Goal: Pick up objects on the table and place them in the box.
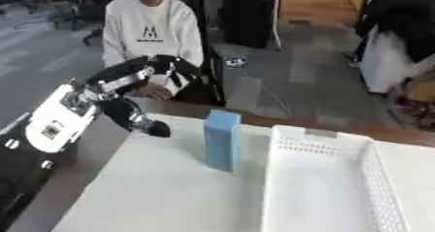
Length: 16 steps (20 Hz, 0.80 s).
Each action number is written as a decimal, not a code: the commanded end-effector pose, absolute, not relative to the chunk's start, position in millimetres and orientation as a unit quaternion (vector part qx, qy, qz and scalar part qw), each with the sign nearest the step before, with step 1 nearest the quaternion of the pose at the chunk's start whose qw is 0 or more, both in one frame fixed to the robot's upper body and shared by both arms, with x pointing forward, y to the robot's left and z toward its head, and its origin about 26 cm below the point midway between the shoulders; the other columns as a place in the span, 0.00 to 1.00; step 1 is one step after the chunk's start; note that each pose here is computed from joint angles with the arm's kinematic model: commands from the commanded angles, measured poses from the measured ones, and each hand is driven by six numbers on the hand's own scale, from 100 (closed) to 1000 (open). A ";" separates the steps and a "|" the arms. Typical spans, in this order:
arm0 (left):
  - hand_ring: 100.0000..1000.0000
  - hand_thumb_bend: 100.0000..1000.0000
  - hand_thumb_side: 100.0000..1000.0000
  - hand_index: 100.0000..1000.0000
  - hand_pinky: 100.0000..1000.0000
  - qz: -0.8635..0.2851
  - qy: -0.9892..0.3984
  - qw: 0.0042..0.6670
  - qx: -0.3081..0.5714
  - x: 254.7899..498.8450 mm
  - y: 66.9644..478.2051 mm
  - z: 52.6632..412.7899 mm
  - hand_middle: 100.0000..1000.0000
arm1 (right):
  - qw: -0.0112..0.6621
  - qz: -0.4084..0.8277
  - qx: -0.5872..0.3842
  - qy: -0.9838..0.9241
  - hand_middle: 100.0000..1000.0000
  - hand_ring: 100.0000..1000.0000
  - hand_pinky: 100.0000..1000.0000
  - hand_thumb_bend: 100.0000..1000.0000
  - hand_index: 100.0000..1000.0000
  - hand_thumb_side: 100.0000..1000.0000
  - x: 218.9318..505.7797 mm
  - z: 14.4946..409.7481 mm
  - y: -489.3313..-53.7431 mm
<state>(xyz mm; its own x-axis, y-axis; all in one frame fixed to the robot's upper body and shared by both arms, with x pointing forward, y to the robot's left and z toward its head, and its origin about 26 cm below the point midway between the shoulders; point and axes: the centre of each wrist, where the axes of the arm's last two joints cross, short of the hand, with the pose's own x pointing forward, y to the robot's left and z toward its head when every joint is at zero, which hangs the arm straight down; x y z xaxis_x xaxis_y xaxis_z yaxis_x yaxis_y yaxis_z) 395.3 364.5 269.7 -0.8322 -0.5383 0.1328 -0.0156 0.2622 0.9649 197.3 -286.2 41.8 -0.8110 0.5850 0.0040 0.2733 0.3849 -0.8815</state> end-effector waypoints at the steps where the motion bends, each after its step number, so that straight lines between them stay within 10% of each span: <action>1: 0.75 0.74 0.69 0.94 0.68 -0.617 -0.728 0.203 0.219 395.8 372.7 289.5 0.83 | 0.143 0.489 -0.259 -0.821 0.39 0.44 0.10 0.00 0.45 0.80 199.2 48.9 -288.0; 16: 0.81 0.74 0.72 0.95 0.75 -0.711 -0.614 0.188 0.287 440.0 370.2 292.1 0.88 | 0.141 0.500 -0.251 -0.817 0.39 0.45 0.11 0.00 0.46 0.81 201.0 53.3 -295.1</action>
<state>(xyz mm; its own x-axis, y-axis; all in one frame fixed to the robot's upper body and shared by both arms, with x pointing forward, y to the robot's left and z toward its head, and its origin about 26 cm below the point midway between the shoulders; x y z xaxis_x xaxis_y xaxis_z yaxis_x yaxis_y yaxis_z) 438.6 366.5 281.4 -0.7564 -0.6419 -0.1257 -0.0779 -0.1024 0.9917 199.5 -292.9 46.3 -0.8240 0.5666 0.0031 0.2545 0.3750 -0.8914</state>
